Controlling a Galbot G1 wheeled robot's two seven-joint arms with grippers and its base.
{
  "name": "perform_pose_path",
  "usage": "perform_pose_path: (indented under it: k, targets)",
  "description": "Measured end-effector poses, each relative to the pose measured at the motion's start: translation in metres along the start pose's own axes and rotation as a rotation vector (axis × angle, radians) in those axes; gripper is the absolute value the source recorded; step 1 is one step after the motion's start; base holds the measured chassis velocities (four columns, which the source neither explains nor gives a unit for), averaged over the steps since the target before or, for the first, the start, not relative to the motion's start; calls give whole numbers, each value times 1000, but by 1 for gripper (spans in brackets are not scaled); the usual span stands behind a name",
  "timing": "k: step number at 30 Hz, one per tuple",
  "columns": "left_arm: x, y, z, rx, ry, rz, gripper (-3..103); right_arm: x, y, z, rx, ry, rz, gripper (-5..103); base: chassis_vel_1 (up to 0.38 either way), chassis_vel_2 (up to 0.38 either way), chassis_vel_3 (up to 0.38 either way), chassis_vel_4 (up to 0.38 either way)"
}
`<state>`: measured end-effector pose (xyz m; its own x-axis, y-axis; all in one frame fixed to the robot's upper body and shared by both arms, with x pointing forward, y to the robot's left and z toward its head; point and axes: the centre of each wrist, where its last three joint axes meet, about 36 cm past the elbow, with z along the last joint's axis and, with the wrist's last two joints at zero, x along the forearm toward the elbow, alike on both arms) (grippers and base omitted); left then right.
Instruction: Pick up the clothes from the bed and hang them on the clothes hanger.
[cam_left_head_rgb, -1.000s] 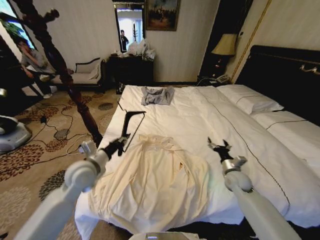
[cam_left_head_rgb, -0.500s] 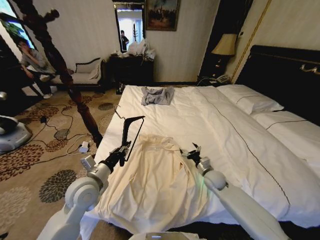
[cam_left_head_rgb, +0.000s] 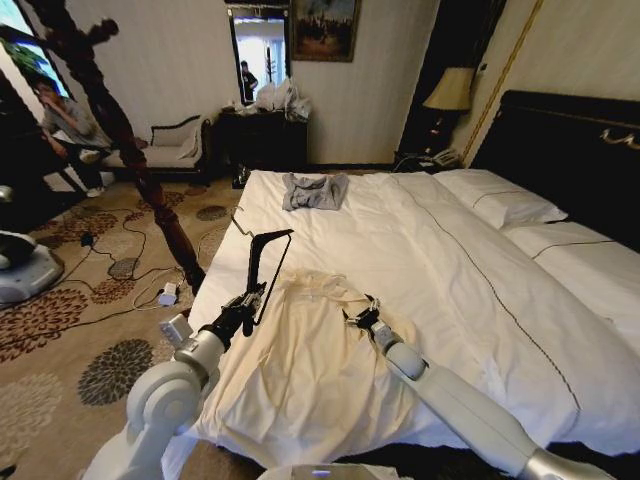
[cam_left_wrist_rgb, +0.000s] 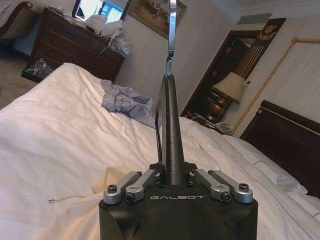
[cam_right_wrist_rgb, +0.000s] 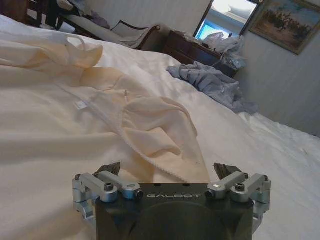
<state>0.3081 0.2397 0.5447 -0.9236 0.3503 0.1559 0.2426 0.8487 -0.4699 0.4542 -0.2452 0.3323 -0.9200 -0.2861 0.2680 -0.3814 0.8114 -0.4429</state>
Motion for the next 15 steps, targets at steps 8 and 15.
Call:
perform_pose_path:
  k: [8, 15]
  targets:
    - [9, -5, 2, -9, 4, -16, 19, -11, 0, 2, 22, 50, 52, 89, 0, 0, 0, 0]
    - [16, -8, 3, -12, 2, -29, 19, -12, -2, 8, 15, 55, 72, 61, 0, 0, 0, 0]
